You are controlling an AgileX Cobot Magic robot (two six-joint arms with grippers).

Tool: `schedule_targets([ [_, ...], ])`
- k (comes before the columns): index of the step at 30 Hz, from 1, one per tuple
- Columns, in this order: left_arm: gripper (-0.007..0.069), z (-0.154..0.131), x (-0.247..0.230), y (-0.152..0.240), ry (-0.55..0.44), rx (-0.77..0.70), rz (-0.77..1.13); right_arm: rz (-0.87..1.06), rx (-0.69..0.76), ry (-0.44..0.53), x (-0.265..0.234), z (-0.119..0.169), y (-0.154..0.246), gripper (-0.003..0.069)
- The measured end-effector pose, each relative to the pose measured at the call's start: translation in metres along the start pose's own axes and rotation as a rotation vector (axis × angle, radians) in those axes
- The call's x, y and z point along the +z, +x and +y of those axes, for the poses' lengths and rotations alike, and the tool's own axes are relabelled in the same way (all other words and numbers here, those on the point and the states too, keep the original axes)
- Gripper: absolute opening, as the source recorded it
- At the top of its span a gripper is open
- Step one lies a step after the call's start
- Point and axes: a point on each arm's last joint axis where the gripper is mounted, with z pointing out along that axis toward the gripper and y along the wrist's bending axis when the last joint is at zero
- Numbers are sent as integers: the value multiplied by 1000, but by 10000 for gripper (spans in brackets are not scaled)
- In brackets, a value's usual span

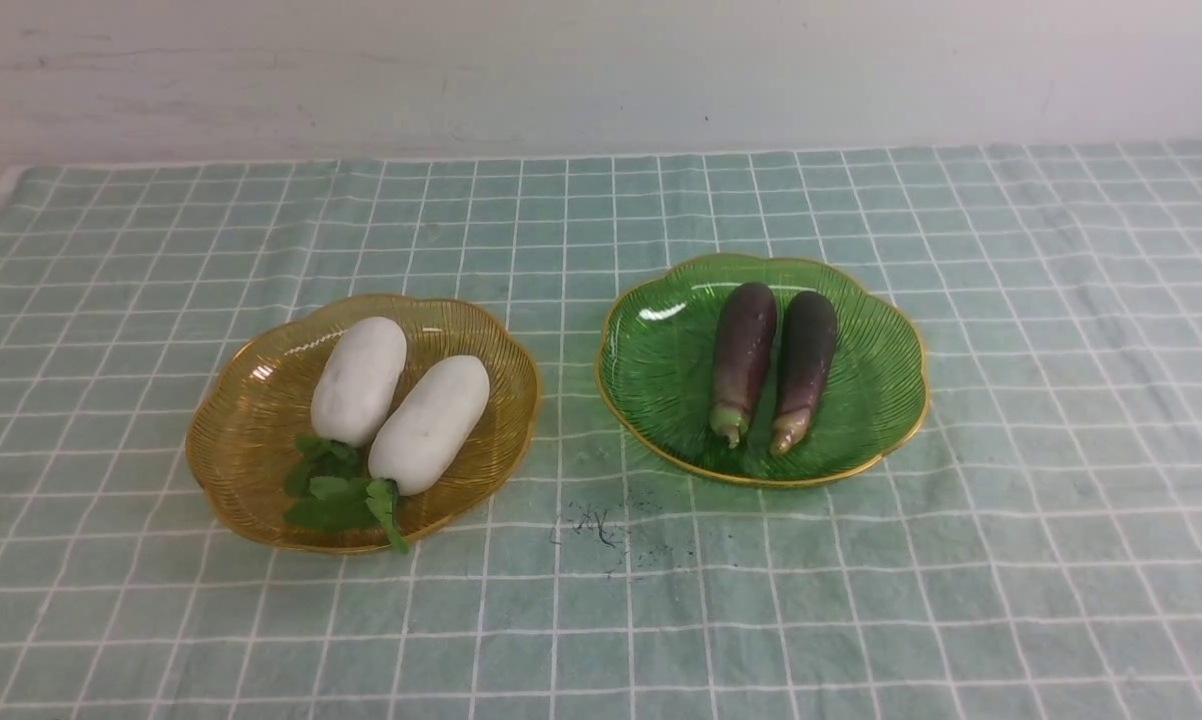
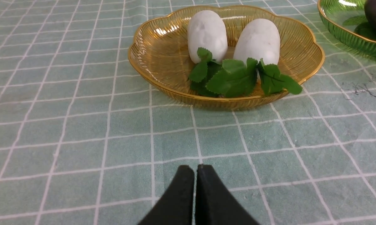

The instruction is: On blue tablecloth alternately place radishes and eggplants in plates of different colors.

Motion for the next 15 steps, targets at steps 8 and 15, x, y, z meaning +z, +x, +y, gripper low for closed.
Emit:
schedule_targets([
  [8, -8, 0, 0, 0, 0, 0, 1, 273, -7, 29, 2, 4, 71, -14],
  [15, -8, 0, 0, 0, -2, -1, 2, 351, -7, 17, 0, 5, 77, -14],
])
